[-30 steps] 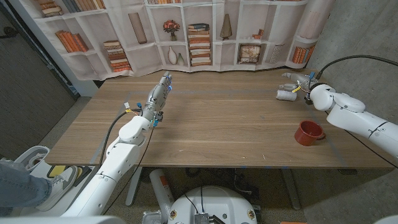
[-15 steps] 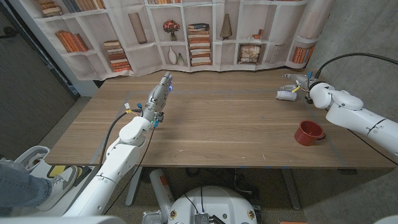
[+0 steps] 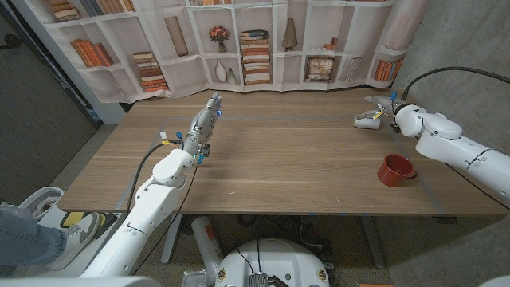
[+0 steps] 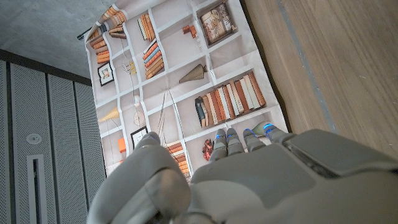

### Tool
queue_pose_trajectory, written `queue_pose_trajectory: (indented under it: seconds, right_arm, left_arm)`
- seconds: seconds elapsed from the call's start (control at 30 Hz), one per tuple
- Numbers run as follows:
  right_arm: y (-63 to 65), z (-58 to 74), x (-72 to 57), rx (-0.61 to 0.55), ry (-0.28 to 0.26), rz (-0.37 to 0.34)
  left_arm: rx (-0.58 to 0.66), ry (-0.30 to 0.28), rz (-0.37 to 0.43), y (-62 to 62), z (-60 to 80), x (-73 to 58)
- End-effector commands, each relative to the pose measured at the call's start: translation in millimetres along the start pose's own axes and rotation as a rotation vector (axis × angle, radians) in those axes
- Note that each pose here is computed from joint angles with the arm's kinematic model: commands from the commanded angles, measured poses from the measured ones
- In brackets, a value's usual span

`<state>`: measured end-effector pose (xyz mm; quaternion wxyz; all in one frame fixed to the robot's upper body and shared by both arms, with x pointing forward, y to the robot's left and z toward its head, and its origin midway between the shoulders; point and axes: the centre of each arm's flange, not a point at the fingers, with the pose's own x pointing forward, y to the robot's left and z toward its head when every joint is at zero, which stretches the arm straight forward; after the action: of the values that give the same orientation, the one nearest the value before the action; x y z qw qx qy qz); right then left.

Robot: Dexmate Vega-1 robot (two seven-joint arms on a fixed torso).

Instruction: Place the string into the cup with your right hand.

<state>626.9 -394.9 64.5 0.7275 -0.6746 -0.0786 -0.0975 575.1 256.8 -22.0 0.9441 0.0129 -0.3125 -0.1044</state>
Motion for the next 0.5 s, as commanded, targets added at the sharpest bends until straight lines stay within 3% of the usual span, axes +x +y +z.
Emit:
queue_pose_trajectory:
  seconds: [0.03,0.5]
  right_arm:
    - [-0.4,-0.2,6.6,-0.01,0.013,0.018]
    - [5.6,-1.5,16.9,-0.034,0.03,0.05]
  left_arm:
    - [0.008,-0.002,-0.001,1.1,4.2,-1.7]
    - [0.007,0.012,0.012,0.5,0.5,-6.5]
